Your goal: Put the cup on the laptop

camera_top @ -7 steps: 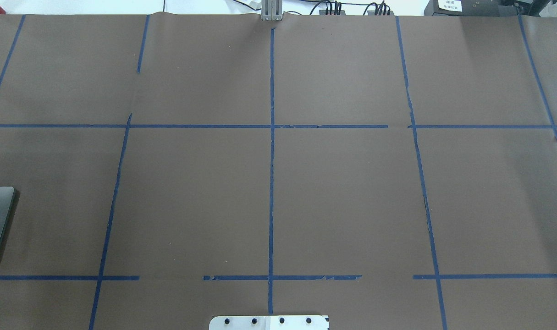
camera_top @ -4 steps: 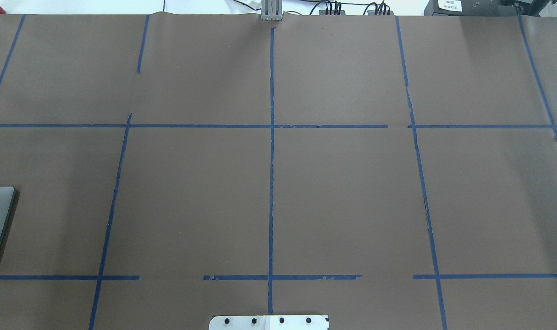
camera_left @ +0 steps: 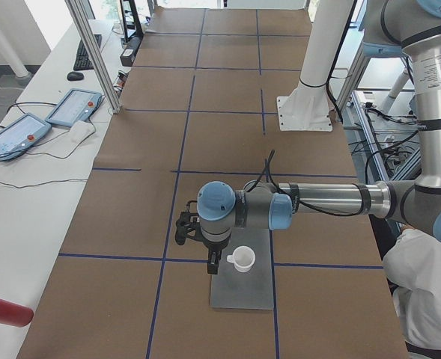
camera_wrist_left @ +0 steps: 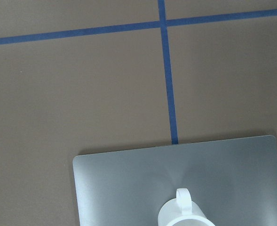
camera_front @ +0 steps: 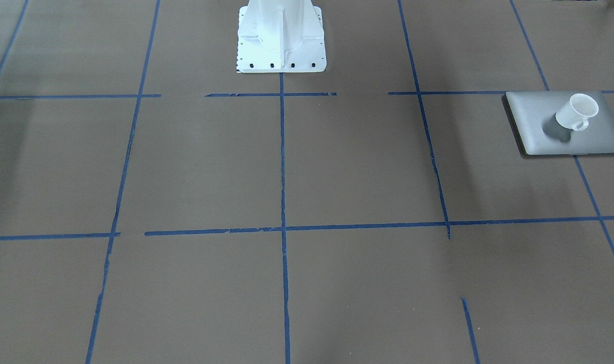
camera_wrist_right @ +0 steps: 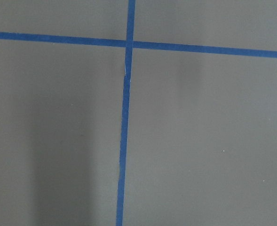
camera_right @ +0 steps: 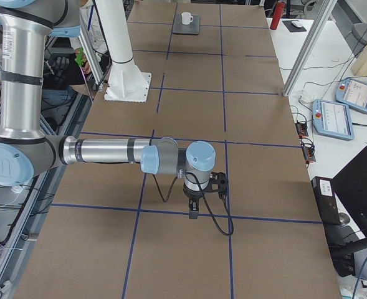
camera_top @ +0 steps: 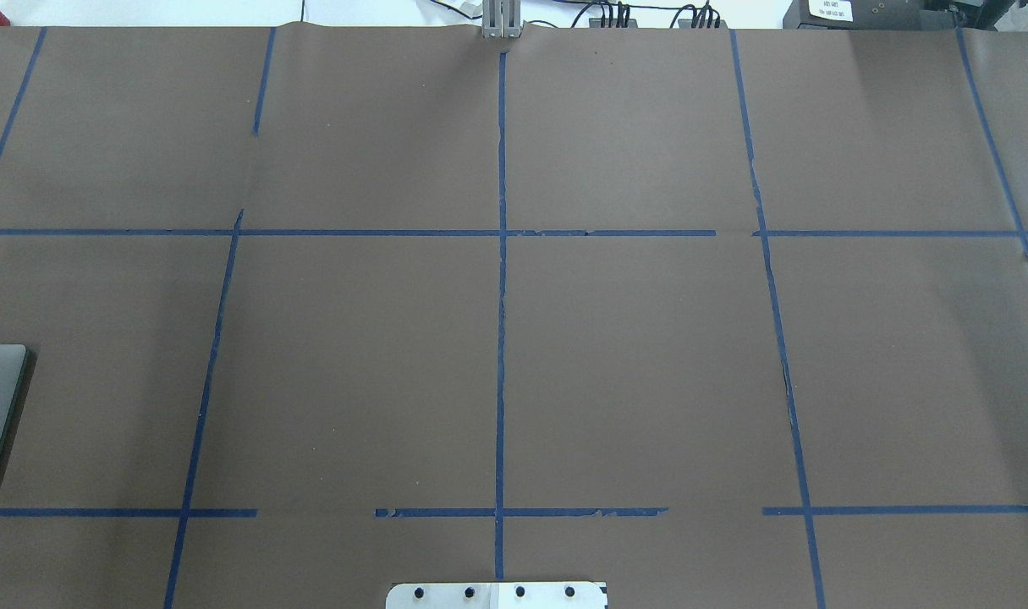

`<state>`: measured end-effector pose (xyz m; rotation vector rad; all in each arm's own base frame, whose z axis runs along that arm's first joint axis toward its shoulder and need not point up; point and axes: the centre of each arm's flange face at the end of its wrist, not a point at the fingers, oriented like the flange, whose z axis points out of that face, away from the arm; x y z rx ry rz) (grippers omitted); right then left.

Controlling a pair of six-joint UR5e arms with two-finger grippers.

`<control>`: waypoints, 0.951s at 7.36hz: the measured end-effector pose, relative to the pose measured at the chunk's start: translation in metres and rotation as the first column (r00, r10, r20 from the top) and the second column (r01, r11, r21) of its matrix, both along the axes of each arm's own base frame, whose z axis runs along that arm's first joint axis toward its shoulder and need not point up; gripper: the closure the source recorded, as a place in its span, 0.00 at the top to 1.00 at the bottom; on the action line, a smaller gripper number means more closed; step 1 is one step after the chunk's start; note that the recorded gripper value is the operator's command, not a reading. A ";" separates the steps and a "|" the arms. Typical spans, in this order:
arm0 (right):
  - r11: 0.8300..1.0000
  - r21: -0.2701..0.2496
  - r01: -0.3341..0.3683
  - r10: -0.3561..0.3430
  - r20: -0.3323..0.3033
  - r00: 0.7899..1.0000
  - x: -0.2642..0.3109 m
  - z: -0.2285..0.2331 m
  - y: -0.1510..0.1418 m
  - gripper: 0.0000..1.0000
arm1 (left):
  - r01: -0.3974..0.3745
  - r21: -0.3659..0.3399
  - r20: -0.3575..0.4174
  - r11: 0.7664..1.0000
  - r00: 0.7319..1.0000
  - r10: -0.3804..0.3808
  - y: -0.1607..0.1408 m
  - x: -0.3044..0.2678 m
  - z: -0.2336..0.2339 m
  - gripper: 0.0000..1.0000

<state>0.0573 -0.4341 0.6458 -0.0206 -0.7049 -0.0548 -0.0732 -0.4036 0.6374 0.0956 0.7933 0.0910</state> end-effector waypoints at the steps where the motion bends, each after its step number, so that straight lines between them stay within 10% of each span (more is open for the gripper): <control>1: 1.000 0.000 0.000 0.000 0.000 1.000 0.000 0.000 0.000 1.00 | -0.001 0.021 0.000 1.000 1.000 0.001 -0.002 0.000 -0.008 1.00; 7: 1.000 0.000 0.000 0.000 0.001 1.000 0.000 0.000 0.000 1.00 | -0.002 0.030 0.010 1.000 1.000 0.001 -0.006 0.000 -0.011 1.00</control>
